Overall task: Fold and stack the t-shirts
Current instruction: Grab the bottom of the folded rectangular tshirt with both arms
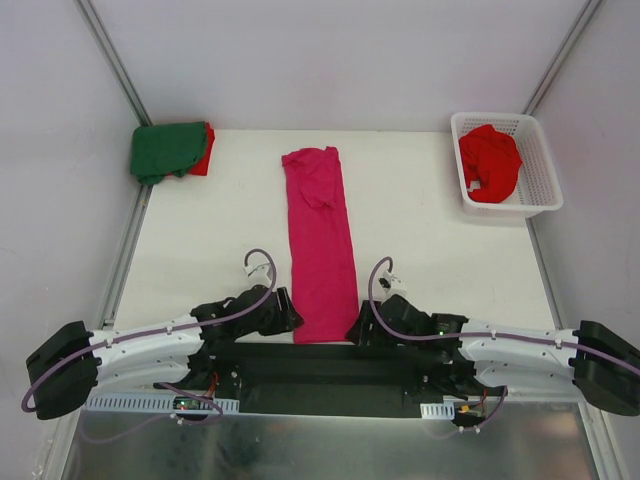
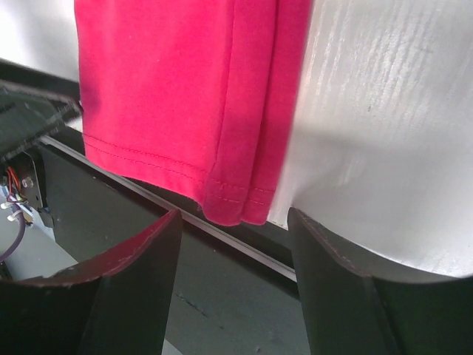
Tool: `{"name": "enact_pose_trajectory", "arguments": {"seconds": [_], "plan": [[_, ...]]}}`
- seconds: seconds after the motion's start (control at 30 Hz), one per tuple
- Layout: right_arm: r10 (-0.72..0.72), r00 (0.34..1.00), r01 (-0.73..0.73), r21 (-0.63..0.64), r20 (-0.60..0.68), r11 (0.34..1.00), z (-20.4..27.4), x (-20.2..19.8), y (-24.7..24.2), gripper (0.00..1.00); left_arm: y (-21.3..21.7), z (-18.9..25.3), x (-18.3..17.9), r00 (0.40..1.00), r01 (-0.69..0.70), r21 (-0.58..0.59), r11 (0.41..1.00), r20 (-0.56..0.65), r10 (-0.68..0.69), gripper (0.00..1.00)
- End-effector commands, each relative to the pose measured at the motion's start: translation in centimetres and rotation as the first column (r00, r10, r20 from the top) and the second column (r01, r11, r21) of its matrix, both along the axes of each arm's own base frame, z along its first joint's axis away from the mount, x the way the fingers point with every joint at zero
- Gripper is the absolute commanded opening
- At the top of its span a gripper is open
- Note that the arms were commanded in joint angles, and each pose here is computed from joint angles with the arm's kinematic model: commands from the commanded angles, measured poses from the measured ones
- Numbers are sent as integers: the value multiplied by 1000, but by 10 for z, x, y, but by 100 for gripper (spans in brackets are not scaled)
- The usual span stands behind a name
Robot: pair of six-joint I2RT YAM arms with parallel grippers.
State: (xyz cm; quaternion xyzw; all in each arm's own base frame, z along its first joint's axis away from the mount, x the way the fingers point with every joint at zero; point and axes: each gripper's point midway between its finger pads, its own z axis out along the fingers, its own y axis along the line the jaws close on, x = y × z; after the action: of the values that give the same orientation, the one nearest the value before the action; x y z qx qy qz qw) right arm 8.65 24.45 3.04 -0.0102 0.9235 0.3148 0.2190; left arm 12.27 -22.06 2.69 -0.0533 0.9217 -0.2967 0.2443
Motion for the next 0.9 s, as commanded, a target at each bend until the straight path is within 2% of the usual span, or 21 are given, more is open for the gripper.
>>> {"name": "enact_pose_trajectory", "arguments": {"seconds": [0.0,0.2,0.43,0.73,0.87], "plan": [[-32,999,32,-20,4,999,-5,2,-3,63,-8,5,-12,1000,11,-36,999,-28,-12,51],[-29,1000,30,-32,8,999,-7,2,-3,63,-13,3,-28,999,25,-52,998,-45,-28,52],[-32,999,32,-38,12,999,-8,2,-3,63,-14,-6,-33,998,26,-8,1000,-52,-27,40],[-26,1000,26,-50,13,998,-10,0,-3,62,-10,-12,-32,999,12,20,1000,-47,-11,39],[-23,1000,24,-64,15,998,-11,1,-3,52,-8,-15,-32,999,1,23,1000,-49,0,34]]}}
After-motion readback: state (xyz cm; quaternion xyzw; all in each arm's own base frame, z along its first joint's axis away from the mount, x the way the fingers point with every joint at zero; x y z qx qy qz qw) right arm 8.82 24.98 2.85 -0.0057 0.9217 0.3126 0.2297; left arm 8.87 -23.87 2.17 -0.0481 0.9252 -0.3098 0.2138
